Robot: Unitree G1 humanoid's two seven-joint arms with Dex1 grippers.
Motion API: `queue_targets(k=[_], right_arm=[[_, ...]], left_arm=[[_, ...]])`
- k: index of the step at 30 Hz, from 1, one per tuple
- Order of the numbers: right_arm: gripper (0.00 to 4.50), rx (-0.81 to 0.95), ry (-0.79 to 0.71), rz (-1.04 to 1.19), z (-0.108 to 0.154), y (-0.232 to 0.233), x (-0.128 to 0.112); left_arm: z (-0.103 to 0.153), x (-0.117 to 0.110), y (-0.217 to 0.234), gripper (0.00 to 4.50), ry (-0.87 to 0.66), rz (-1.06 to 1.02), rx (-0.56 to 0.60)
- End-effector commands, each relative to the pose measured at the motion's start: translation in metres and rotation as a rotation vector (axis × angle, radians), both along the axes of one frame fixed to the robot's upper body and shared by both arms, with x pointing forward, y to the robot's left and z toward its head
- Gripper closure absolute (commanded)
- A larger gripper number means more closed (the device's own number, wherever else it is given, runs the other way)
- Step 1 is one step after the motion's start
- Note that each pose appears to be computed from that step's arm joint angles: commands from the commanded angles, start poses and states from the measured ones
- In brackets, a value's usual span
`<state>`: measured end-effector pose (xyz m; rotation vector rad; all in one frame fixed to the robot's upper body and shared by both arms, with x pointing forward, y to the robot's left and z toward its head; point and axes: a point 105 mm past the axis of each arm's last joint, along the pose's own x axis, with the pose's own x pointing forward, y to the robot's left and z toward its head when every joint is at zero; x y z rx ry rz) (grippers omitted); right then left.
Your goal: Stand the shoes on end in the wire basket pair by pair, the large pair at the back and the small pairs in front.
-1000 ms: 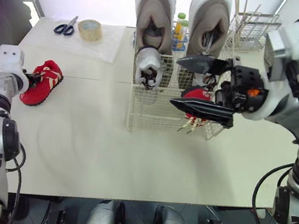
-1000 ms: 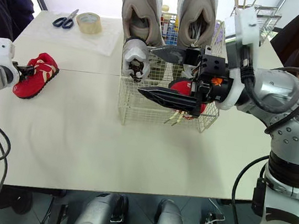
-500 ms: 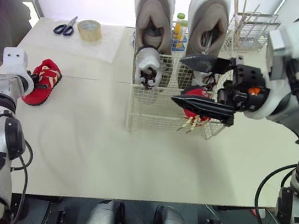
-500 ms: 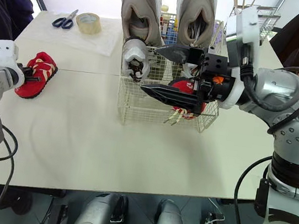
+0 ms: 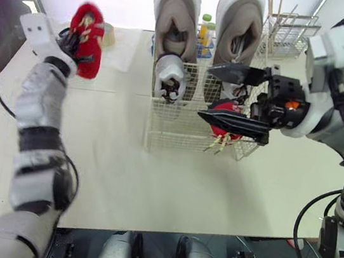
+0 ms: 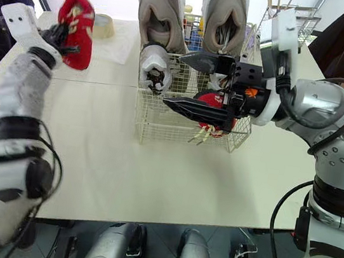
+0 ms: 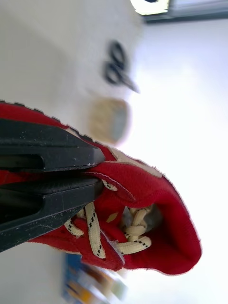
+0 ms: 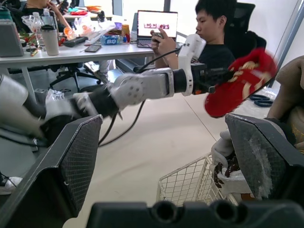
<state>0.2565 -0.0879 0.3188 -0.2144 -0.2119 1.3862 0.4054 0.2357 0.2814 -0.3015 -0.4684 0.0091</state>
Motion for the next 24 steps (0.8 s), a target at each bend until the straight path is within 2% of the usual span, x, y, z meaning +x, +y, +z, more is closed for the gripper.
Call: queue_targets(k=[1, 4, 8, 12, 16, 24], right_arm=[[0.00, -0.003, -0.059, 0.006, 0.012, -0.001, -0.003], [0.00, -0.011, -0.058, 0.003, 0.012, -0.003, -0.002], [0.00, -0.022, -0.054, -0.009, 0.013, -0.009, 0.002], [0.00, -0.035, -0.046, -0.028, 0.014, -0.018, 0.007], [0.00, -0.052, -0.040, -0.047, 0.013, -0.023, 0.011], [0.00, -0.074, -0.040, -0.038, 0.010, -0.020, 0.017]], left_arm=[[0.047, -0.037, -0.006, 4.46, -0.229, 0.032, -0.026], [0.061, -0.053, -0.019, 4.46, -0.308, 0.021, -0.027], [0.087, -0.074, -0.039, 4.46, -0.440, -0.003, 0.050], [0.097, -0.086, -0.064, 4.46, -0.512, -0.054, 0.137], [0.090, -0.094, -0.084, 4.46, -0.523, -0.136, 0.170], [0.067, -0.109, -0.094, 4.46, -0.491, -0.223, 0.124]])
